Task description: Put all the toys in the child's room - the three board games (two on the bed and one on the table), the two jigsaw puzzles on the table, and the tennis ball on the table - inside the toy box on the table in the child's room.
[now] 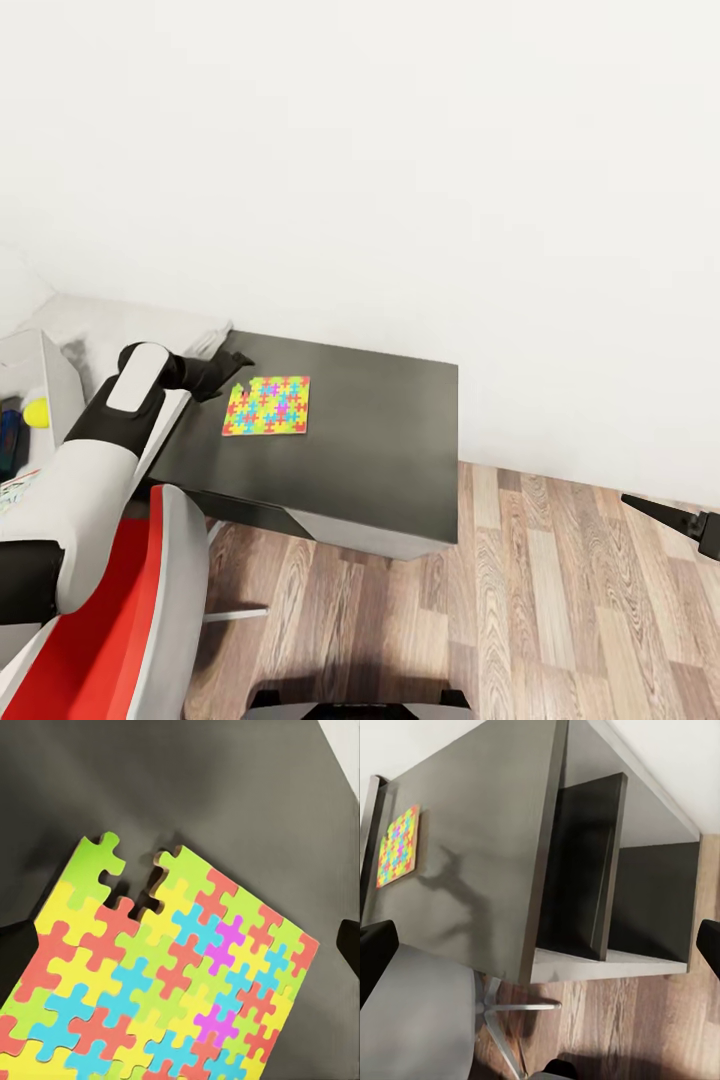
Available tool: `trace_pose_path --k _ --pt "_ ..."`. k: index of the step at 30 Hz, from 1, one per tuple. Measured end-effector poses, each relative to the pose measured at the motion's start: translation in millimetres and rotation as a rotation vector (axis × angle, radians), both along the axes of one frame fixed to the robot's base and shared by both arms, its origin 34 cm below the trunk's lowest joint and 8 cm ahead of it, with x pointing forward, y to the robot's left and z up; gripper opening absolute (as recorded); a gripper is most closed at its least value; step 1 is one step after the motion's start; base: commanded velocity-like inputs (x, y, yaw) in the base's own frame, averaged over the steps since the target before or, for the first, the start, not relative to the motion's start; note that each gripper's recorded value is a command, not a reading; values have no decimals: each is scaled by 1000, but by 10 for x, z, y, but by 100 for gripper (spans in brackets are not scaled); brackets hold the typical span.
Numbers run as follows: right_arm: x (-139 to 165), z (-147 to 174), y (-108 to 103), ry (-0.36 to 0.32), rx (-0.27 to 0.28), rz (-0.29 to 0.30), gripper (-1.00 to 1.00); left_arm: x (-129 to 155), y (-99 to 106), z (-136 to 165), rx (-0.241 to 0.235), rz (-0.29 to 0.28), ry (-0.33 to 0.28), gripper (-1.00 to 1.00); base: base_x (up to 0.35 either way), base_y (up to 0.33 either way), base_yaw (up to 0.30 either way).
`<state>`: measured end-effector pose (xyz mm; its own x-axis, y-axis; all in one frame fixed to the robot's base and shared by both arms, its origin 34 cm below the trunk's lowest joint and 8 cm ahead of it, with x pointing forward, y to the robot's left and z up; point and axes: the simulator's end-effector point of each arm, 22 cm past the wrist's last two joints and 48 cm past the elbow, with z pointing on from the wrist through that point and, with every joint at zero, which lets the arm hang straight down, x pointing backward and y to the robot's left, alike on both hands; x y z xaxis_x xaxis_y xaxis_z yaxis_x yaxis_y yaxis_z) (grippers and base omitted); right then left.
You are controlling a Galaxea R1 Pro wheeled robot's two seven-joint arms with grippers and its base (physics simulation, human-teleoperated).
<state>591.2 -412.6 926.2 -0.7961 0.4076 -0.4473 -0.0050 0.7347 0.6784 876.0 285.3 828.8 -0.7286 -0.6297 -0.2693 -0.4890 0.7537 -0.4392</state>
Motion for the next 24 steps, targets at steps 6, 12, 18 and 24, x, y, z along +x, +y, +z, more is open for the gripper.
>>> trace_pose_path --k 6,12,18,24 --pt "-2 -11 3 2 1 1 100 -14 15 -43 -21 2 -15 100 0 0 0" --pt "-2 -14 4 3 1 1 100 -24 19 -60 -26 2 -17 100 0 0 0" --pt "-2 -15 4 3 1 1 100 -31 22 -71 -27 3 -17 100 0 0 0" --pt "-4 -19 8 4 1 2 100 -69 23 -112 -27 3 -10 100 0 0 0"
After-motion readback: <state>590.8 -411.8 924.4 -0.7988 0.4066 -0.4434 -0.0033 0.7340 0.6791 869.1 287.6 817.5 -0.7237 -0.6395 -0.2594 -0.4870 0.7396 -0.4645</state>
